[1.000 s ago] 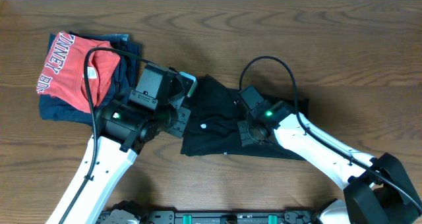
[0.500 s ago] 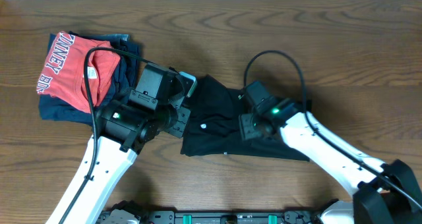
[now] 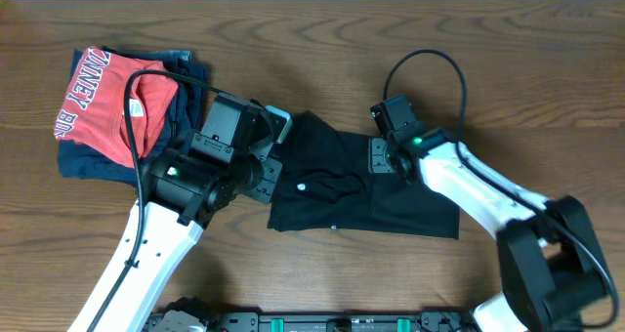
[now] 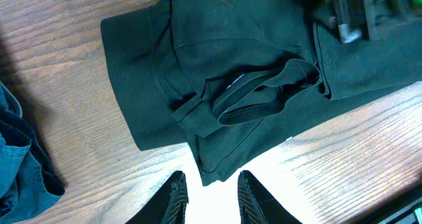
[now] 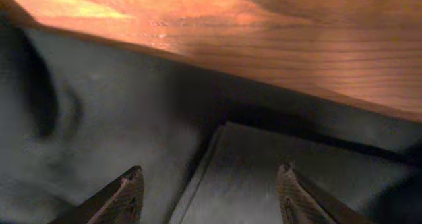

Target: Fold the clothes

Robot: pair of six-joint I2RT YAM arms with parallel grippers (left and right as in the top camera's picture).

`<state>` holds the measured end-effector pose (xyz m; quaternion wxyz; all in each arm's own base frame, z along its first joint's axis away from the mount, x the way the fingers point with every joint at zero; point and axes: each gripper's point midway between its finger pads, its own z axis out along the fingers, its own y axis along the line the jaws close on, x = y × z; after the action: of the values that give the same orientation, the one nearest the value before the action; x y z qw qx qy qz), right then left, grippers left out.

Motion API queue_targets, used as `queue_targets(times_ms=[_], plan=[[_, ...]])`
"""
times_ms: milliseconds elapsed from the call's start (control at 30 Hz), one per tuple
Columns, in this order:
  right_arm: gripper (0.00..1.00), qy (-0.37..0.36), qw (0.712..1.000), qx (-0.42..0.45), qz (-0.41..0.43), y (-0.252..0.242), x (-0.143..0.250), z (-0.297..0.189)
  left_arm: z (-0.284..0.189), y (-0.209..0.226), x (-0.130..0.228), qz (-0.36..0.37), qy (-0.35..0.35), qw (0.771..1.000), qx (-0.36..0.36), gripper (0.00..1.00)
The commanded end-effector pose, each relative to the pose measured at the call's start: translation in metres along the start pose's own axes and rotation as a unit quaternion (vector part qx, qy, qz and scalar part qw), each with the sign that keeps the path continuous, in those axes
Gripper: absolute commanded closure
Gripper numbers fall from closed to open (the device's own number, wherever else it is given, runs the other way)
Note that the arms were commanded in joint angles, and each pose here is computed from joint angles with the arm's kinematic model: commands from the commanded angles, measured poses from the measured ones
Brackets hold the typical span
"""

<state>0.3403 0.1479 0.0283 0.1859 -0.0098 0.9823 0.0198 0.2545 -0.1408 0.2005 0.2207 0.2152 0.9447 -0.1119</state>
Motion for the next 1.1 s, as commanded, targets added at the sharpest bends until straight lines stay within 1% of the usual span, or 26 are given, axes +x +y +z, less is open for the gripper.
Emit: queue_targets(times_ms=[0, 33, 67, 167, 200, 233, 267, 400, 467, 567, 600, 733, 867, 1000, 1033, 1067], plan=[[0.41, 0.001, 1.0, 0.015, -0.019, -0.004, -0.003, 0.012, -0.004, 0.001, -0.002, -0.002, -0.006, 1.0, -0.004, 0.73], [0.45, 0.002, 1.0, 0.019, -0.018, -0.006, -0.003, 0.015, -0.004, 0.001, -0.001, -0.002, -0.005, 1.0, -0.004, 0.72], [0.53, 0.002, 1.0, 0.023, -0.017, -0.008, -0.003, 0.017, -0.004, 0.001, -0.001, -0.002, -0.005, 1.0, -0.004, 0.72], [0.7, -0.005, 0.999, 0.039, -0.014, -0.016, -0.006, 0.017, -0.004, 0.001, -0.001, -0.002, -0.004, 1.0, -0.004, 0.72], [0.79, -0.006, 0.999, 0.042, -0.012, -0.018, -0.007, 0.017, -0.004, 0.001, -0.001, -0.002, -0.004, 1.0, -0.004, 0.73], [0.87, -0.006, 0.999, 0.043, -0.01, -0.019, -0.008, 0.017, -0.004, 0.001, -0.001, -0.002, -0.004, 1.0, -0.004, 0.72], [0.98, -0.007, 0.999, 0.044, -0.008, -0.021, -0.009, 0.017, -0.004, 0.001, -0.001, -0.002, -0.004, 1.0, -0.004, 0.73], [0.99, -0.009, 0.999, 0.034, -0.013, -0.019, -0.012, 0.008, -0.004, 0.001, -0.001, -0.002, -0.004, 1.0, -0.004, 0.72], [0.99, -0.014, 1.0, 0.014, -0.022, -0.012, -0.017, -0.004, -0.004, 0.001, -0.001, -0.002, -0.004, 1.0, -0.004, 0.72], [0.99, -0.043, 0.998, -0.015, -0.044, 0.001, -0.028, -0.029, -0.004, 0.001, -0.001, -0.002, -0.004, 1.0, -0.004, 0.72], [0.99, -0.061, 0.997, -0.023, -0.046, 0.005, -0.033, -0.042, -0.004, 0.001, -0.001, -0.002, -0.004, 1.0, -0.004, 0.72], [0.99, -0.094, 0.994, -0.04, -0.047, 0.013, -0.043, -0.065, -0.004, 0.001, -0.001, -0.002, -0.005, 1.0, -0.004, 0.72], [0.99, -0.082, 0.993, -0.067, -0.053, 0.025, -0.038, -0.063, -0.004, 0.001, -0.002, -0.002, -0.006, 1.0, -0.005, 0.72], [0.99, -0.08, 0.992, -0.078, -0.057, 0.034, -0.039, -0.051, -0.004, 0.001, -0.002, -0.002, -0.006, 1.0, -0.005, 0.72], [0.97, -0.082, 0.992, -0.08, -0.058, 0.036, -0.04, -0.048, -0.004, 0.001, -0.002, -0.002, -0.006, 1.0, -0.004, 0.72], [0.83, -0.083, 0.992, -0.081, -0.059, 0.038, -0.041, -0.045, -0.004, 0.001, -0.002, -0.002, -0.006, 1.0, -0.005, 0.72]])
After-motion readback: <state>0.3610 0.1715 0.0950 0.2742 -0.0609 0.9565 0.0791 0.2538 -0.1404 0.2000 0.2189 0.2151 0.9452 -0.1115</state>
